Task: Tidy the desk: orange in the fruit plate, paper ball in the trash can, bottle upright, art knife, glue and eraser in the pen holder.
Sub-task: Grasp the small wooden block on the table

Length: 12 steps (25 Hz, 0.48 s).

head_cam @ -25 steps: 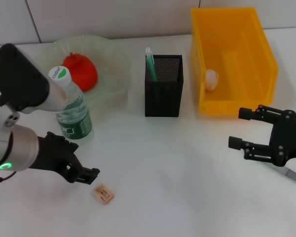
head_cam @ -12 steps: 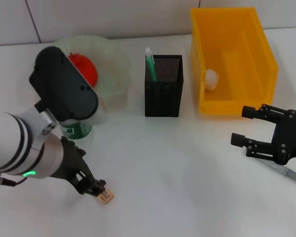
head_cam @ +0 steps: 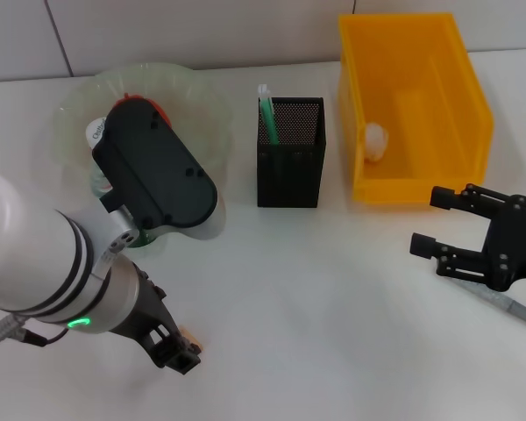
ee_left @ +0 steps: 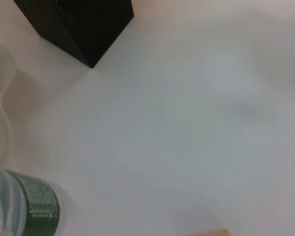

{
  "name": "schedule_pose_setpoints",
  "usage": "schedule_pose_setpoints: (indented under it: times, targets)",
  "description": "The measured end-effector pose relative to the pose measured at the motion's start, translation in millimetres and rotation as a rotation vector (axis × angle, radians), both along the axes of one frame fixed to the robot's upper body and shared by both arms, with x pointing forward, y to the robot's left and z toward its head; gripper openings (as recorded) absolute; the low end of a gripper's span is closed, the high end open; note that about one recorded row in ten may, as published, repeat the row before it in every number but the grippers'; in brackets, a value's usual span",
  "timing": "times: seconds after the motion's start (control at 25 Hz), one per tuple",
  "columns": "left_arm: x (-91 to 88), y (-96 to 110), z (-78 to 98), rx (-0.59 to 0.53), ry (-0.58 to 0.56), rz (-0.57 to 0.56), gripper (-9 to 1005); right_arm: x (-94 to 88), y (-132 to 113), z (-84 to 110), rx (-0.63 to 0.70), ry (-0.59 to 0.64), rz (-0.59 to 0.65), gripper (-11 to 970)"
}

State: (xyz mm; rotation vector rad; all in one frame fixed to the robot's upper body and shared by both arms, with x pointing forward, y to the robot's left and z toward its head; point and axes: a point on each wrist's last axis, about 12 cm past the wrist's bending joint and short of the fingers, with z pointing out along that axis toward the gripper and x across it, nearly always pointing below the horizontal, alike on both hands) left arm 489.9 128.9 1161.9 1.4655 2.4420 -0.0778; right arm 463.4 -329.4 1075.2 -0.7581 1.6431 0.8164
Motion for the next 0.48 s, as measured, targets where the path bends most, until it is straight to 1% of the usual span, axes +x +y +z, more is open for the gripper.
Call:
schedule_pose_setpoints:
  times: [0.16, 0.48]
  targets:
    - [2.9, -0.3, -4.6, -0.008, 0.006, 0.033, 792, 0.6, -0.2, 0.2, 0.008, -0.001, -0.002, 764]
    - [6.5, -0.3, -11.2, -0.001, 0.022, 0.061, 789, -0.1, 2.6, -2.6, 0.016, 0.004, 0.006, 764]
